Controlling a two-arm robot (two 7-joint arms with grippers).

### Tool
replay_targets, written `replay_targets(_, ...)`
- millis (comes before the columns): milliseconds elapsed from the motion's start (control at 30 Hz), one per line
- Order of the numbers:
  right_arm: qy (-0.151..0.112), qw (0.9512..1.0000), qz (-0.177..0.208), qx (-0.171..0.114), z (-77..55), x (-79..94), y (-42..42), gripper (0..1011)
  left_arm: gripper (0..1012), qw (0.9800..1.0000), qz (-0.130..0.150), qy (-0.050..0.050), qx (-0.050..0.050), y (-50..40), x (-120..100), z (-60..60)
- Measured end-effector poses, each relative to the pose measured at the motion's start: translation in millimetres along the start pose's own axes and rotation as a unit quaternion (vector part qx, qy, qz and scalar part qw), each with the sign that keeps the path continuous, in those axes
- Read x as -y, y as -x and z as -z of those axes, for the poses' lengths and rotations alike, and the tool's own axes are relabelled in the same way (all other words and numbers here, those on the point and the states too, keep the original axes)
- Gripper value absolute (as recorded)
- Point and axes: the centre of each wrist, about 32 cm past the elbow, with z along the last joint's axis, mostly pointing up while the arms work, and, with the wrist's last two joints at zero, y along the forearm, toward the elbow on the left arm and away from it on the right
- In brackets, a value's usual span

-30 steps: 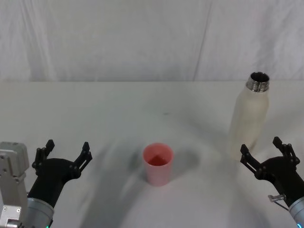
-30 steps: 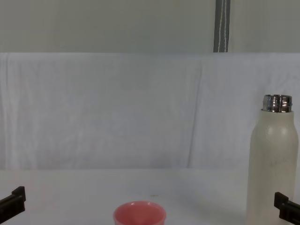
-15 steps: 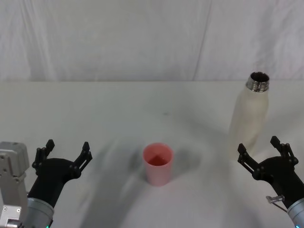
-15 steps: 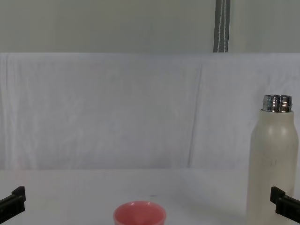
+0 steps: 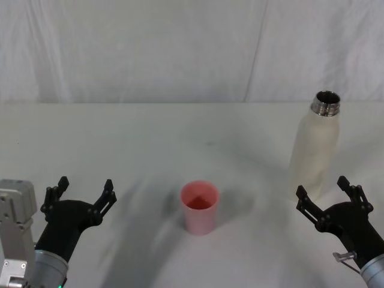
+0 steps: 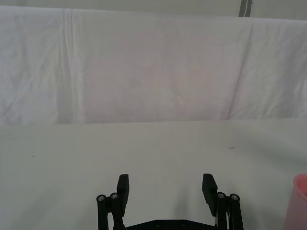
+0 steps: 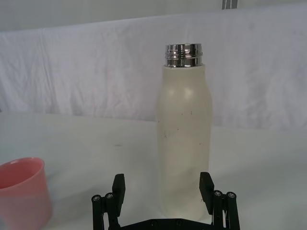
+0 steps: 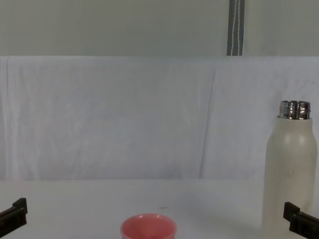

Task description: Grasp the thermos with one hand and pour water into the cup lid.

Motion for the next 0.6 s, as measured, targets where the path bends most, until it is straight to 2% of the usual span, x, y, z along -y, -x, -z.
replay_targets(200,-0.002,0.9999,-0.009,0.014,1.0,-2.6,-1.2,1001,1001,1.0,0.0,0.0,0.0,0.0,0,0.0)
replay_targets(467,-0.014,0.9982,-0.026,0.052,-1.1,-10.1,-4.6,1001,1001,1.0,0.0,0.0,0.0,0.0,0,0.0)
replay_targets(600,-0.014,0.9979,-0.033,0.055,-0.6,-12.9,-4.6,1001,1001,1.0,0.0,0.0,0.0,0.0,0,0.0)
